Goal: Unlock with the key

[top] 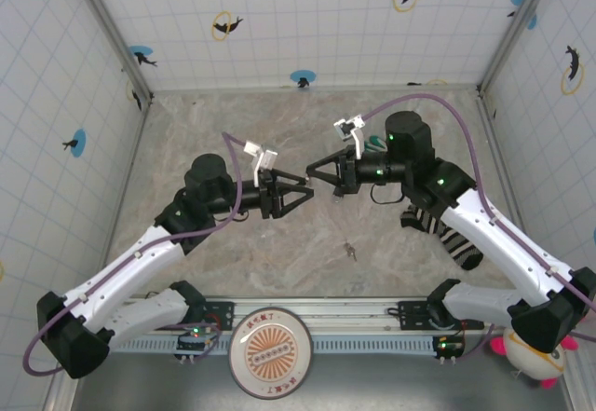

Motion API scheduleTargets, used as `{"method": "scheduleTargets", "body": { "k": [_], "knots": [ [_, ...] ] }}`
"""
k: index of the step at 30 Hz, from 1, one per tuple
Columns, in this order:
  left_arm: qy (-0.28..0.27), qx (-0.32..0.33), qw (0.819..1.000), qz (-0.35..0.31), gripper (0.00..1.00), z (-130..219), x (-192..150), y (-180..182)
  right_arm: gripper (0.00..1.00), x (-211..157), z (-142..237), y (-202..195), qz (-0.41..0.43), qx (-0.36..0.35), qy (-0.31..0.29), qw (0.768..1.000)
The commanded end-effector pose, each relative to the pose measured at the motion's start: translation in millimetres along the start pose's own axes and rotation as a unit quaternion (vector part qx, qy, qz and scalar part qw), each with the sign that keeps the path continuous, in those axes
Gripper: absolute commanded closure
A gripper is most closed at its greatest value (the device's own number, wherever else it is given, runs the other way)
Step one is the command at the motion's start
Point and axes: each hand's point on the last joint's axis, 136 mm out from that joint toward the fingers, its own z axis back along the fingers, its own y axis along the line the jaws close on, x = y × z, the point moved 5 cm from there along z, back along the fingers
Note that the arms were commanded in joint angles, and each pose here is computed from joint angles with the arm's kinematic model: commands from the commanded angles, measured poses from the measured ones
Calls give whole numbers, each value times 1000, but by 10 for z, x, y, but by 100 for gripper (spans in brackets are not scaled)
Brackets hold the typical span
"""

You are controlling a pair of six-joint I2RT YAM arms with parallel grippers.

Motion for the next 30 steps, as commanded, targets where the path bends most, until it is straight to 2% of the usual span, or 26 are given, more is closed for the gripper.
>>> {"method": "scheduleTargets", "body": {
  "k": [1,4,11,17,23,26,30],
  "knots": [
    [-20,-26,999,-26,36,1,187,-138,100,23,34,101,14,20,-12,1000],
    [-18,-33,999,-27,42,-12,198,-164,100,24,30,97,14,20,-12,1000],
    [-14,-25,999,-23,68,8,138,-151,100,23,43,67,13,16,-14,1000],
    [-7,-11,1000,-24,81,31,100,-127,100,21,56,57,12,14,-15,1000],
    [1,1,1000,-19,84,30,58,-84,100,16,79,38,11,9,-18,1000],
    [3,6,1000,-16,82,31,33,-61,100,20,102,37,13,8,-22,1000],
    [6,11,1000,-12,84,40,2,-45,100,15,123,22,12,6,-24,1000]
  ]
}}
